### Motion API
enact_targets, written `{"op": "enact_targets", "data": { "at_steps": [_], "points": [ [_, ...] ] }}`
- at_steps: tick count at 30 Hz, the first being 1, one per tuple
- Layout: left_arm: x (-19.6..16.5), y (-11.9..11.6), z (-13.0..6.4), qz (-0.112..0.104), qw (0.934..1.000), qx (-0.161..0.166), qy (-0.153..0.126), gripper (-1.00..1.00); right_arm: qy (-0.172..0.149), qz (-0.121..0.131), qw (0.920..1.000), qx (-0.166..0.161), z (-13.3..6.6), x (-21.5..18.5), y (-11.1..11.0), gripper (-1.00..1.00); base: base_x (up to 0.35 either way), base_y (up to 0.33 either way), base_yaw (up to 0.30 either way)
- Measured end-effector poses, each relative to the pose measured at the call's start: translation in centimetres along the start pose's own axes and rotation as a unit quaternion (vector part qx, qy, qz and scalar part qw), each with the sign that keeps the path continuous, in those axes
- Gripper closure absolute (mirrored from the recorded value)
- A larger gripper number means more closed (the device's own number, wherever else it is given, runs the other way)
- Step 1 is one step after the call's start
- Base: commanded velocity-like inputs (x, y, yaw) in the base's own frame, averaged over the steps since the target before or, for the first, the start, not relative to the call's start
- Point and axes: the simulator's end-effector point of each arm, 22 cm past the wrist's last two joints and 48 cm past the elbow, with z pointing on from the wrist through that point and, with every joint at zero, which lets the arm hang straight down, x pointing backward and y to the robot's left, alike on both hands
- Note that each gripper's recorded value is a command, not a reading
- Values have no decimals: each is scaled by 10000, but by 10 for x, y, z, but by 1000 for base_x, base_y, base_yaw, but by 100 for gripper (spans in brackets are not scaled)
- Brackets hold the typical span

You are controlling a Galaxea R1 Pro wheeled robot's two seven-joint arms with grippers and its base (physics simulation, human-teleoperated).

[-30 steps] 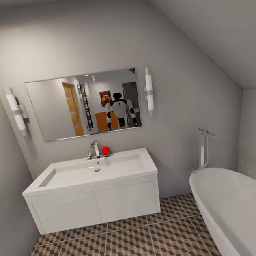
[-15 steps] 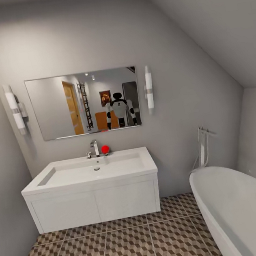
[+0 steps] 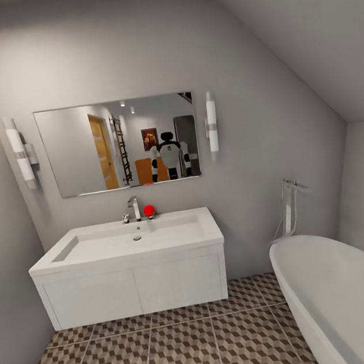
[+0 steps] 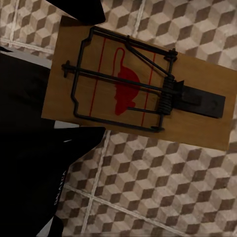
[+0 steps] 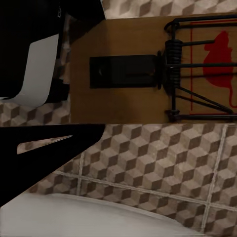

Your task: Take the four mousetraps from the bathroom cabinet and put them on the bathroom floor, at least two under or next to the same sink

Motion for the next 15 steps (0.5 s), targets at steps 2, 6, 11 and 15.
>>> {"op": "enact_targets", "data": {
  "at_steps": [2,6,11,15],
  "points": [
    [-3,-2,2,3,10000,19,-28,100,-124,-30,9999,84,-2,-19,5,100,0,0,0],
    [-4,-2,7,6,10000,26,-46,100,-257,-53,9996,92,-2,-38,17,100,0,0,0],
    [-4,-2,14,-5,10000,28,-52,100,-371,-76,9993,51,0,-53,28,100,0,0,0],
    [-3,-1,20,-12,10000,12,-56,100,-431,-77,9990,55,2,-61,29,100,0,9,0]
  ]
}}
